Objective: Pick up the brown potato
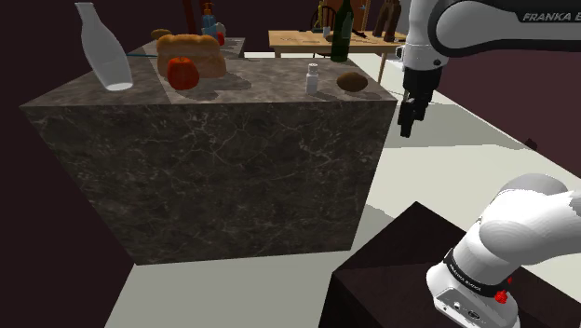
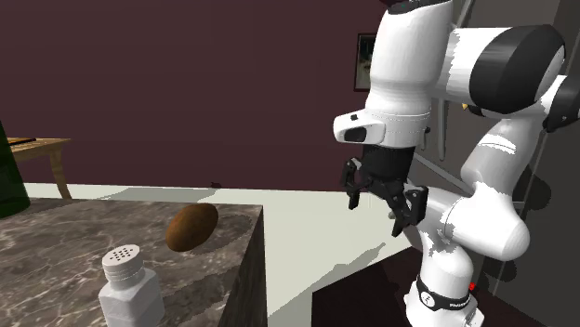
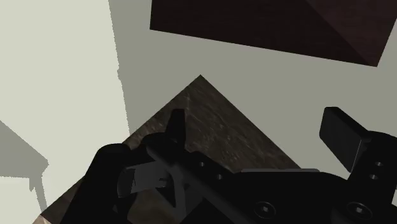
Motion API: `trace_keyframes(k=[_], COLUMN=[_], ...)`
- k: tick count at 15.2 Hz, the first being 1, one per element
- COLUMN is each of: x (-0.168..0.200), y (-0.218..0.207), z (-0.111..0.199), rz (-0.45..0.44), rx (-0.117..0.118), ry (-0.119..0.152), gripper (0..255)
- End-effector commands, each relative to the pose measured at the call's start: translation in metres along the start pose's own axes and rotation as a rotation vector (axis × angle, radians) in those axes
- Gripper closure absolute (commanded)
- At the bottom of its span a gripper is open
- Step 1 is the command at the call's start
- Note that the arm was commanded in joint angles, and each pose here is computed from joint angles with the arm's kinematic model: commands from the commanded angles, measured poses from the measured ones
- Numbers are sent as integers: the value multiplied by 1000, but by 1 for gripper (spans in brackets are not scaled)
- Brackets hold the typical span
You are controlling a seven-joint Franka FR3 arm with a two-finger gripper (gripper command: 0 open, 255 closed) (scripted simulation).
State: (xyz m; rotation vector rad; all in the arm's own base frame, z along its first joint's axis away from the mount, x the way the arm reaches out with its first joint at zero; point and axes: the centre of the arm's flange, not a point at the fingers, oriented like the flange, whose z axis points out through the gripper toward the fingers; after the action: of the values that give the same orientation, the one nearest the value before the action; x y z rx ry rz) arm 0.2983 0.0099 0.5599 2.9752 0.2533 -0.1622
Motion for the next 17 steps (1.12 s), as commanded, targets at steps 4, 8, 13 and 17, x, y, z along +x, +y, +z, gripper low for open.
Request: trace_keyframes(k=[4, 8, 13, 17], x=[30, 70, 122, 164], y=[23, 53, 89, 115], z=[-7, -18, -31, -43], rz=[-29, -67, -115, -153], rx=[8, 18, 31, 42], ry=[16, 36, 62, 83], gripper=[0, 0, 0, 0])
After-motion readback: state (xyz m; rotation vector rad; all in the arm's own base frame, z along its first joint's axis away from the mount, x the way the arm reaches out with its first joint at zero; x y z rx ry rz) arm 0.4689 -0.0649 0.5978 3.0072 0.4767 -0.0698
